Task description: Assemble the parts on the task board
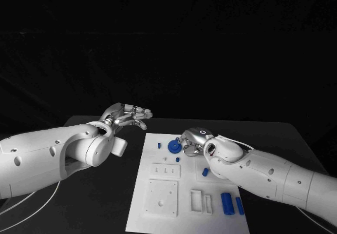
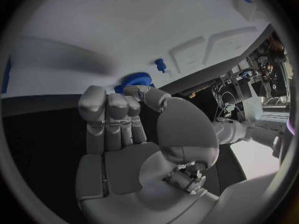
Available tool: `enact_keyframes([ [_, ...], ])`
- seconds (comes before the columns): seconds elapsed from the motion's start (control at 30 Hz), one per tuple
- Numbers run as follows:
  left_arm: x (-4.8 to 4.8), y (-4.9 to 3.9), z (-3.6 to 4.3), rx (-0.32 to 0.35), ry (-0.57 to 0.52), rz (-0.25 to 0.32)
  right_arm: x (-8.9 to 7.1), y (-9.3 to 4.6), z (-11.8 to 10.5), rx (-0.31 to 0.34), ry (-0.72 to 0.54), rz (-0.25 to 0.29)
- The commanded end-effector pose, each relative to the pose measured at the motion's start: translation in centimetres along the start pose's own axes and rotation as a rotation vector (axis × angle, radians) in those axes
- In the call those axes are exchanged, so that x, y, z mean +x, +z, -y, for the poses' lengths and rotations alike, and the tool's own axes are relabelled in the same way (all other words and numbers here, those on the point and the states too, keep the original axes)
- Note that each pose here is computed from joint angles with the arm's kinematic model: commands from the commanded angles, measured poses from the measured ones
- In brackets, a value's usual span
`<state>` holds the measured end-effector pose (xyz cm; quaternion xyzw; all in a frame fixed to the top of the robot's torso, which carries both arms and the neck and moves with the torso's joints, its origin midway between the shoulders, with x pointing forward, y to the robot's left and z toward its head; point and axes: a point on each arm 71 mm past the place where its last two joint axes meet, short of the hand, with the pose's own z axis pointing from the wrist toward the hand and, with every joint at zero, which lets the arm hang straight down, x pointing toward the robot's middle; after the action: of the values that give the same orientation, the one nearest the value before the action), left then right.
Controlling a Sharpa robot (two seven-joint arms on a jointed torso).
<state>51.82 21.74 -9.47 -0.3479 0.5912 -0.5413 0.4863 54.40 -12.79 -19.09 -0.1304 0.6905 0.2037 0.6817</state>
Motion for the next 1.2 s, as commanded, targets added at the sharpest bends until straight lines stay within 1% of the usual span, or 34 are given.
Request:
enact_keyframes([
  [0.03,0.07,0.00,0.12,0.008,0.000,-0.010,0.4,-0.4,0.4,0.010,0.006,-0.019],
  [0.3,-0.10,-0.08,0.08,0.007,0.000,-0.007,0.1,-1.1,1.0,0.015,0.011,-0.015],
  [0.6,-0.13,-0.12,0.08,0.007,0.000,-0.006,0.1,-1.2,1.2,0.021,0.021,-0.015],
  [1.03,-0.19,-0.12,0.07,0.007,0.000,-0.005,-0.5,-1.3,0.5,0.013,0.030,0.048],
  [1.2,-0.18,-0.11,0.07,0.006,0.000,-0.005,-0.7,-1.2,0.3,0.011,0.029,0.063],
])
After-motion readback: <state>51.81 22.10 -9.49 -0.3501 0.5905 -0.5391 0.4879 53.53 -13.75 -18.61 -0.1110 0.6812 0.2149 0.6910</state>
